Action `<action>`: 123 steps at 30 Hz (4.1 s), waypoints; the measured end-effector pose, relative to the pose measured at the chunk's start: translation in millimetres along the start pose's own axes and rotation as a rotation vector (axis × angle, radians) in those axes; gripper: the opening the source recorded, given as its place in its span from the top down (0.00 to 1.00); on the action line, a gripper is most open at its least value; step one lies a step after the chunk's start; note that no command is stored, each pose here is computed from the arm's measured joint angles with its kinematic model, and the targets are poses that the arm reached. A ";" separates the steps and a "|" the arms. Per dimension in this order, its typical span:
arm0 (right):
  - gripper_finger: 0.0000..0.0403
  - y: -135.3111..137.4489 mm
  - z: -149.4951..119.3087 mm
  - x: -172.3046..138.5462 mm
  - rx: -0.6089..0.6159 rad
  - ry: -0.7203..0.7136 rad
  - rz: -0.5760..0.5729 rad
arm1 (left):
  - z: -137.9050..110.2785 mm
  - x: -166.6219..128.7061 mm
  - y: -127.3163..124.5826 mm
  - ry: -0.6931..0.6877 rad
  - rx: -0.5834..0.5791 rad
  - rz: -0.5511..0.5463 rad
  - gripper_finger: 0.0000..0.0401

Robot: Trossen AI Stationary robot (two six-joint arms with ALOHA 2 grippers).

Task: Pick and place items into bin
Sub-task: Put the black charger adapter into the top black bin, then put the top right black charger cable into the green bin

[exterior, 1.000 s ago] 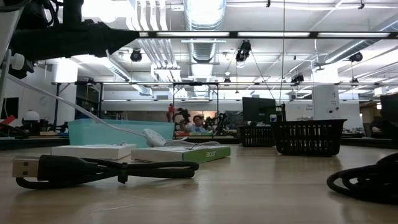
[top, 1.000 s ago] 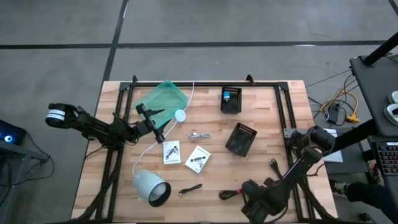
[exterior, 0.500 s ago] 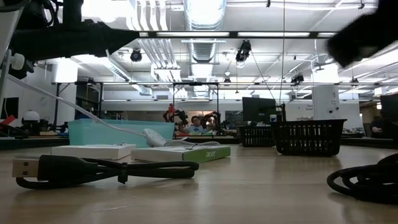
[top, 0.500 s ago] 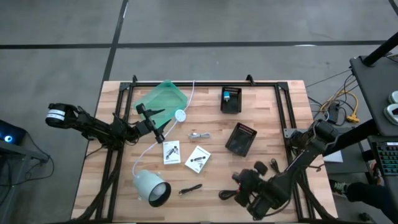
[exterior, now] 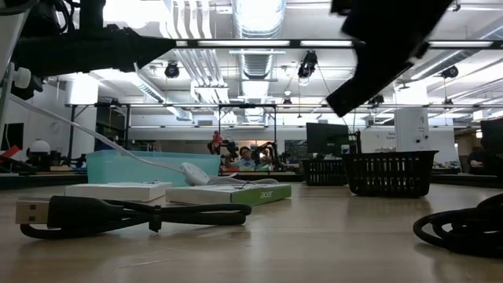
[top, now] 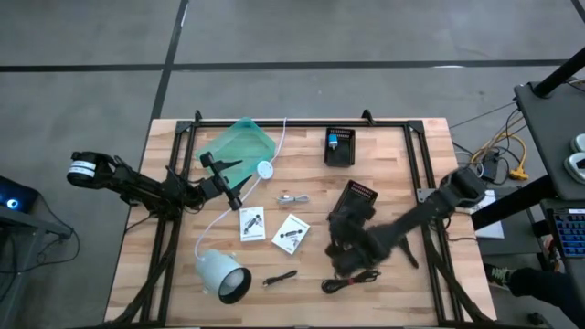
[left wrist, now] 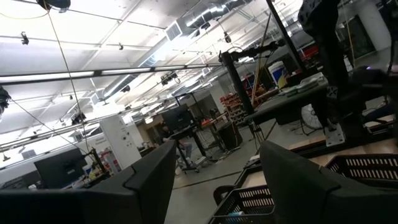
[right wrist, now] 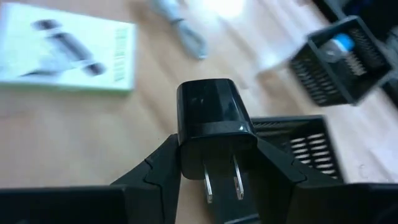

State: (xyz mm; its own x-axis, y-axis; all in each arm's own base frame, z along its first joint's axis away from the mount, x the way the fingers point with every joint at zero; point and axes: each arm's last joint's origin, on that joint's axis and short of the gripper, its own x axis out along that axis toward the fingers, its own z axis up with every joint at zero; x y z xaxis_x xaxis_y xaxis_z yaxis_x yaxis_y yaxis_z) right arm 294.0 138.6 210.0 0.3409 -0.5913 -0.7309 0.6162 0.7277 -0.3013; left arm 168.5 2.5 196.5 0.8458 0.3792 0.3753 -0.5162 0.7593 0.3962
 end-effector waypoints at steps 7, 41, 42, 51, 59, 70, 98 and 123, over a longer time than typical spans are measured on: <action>0.67 -43.8 36.4 36.9 0.116 0.088 -0.163 | 0.0 0.0 0.0 0.000 0.000 0.000 0.46; 0.67 -232.7 115.9 172.2 0.528 0.365 -0.010 | 0.0 0.0 0.0 0.000 0.001 -0.001 0.46; 0.67 -232.0 115.3 175.5 0.525 0.372 -0.007 | 0.0 0.0 0.0 0.000 0.001 0.000 0.46; 0.67 -238.8 110.7 187.9 0.526 0.409 -0.032 | -0.1 -0.1 0.1 0.000 0.001 0.000 0.46; 0.67 -246.7 107.7 196.1 0.544 0.428 -0.052 | -0.1 -0.1 0.1 0.000 0.001 0.000 0.46; 0.49 -245.7 106.3 199.3 0.535 0.439 -0.053 | 0.0 -0.1 0.0 0.000 0.001 0.000 0.46; 0.50 -172.9 108.5 20.9 0.332 0.340 0.323 | -0.1 -0.1 0.0 0.000 0.001 0.000 0.46; 0.50 -49.1 -16.3 -50.1 0.247 0.861 0.092 | 0.0 0.0 0.0 0.000 0.001 0.000 0.46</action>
State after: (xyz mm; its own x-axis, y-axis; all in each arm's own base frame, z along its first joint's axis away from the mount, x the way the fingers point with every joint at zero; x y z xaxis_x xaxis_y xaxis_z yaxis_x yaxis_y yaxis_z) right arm 235.1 138.2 251.4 -0.1924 0.0031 -0.9813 0.7817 0.6051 -0.1514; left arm 168.5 2.5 196.5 0.8460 0.3788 0.3754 -0.5160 0.7590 0.3970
